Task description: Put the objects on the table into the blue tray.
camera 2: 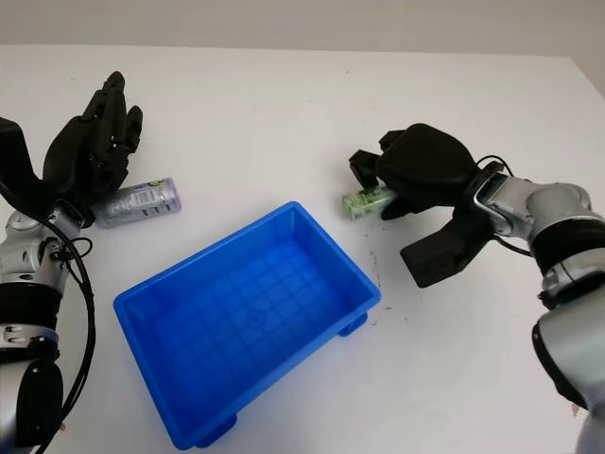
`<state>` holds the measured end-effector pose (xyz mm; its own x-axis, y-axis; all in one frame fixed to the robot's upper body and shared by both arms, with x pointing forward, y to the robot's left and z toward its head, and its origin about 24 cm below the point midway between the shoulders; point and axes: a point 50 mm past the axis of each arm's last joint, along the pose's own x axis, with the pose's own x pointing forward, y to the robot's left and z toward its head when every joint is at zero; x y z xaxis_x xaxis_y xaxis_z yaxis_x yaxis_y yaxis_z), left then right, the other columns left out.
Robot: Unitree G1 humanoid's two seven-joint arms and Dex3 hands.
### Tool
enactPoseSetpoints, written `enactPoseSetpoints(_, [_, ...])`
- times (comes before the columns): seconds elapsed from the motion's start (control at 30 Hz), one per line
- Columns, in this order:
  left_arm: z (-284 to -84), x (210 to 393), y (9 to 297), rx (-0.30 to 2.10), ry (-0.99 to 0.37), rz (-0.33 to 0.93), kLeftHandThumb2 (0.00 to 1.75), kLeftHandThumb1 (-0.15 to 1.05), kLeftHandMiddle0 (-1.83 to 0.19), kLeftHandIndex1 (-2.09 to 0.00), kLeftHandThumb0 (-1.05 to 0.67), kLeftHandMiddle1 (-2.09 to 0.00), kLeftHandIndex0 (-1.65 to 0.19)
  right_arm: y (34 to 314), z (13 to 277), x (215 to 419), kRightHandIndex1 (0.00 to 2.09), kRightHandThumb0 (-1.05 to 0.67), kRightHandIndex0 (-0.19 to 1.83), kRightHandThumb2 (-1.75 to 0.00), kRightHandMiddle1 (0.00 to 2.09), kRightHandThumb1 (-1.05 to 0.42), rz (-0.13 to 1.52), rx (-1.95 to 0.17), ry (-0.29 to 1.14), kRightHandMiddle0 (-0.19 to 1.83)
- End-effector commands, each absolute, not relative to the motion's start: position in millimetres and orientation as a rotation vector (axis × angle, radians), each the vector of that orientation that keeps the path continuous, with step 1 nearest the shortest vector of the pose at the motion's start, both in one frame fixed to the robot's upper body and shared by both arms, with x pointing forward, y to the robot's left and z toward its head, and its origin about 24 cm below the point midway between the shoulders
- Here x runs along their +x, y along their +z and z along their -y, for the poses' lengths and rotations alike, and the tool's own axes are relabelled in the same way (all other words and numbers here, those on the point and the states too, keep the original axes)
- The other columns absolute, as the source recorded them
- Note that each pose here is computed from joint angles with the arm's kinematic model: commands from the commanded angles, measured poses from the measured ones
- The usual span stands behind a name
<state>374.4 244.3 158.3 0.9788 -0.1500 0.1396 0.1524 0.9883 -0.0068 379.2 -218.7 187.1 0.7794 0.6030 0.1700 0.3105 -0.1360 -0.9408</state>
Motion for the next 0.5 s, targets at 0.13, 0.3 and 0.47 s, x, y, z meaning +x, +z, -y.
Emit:
enactPoseSetpoints(0.13, [-246.4,374.8,164,-0.012,-0.15,0.155,0.61,1.05,0.19,0.0,-0.72,0.0,0.19,244,203,382,2.09,-0.44,1.04,-0.22,2.09,-1.05,0.868,-1.498,0.129,0.75])
enactPoseSetpoints(0.3, [-247.2,374.2,163,-0.007,-0.146,0.153,0.61,1.05,0.19,0.0,-0.73,0.0,0.19,276,187,376,2.09,-0.42,1.14,-0.29,2.09,-1.05,0.934,-1.242,0.138,0.85])
enactPoseSetpoints(0.47, [-246.2,374.5,163,-0.005,-0.144,0.151,0.61,1.05,0.19,0.0,-0.72,0.0,0.19,304,166,361,2.09,-0.44,1.21,-0.33,2.09,-1.05,0.98,-1.051,0.212,0.63])
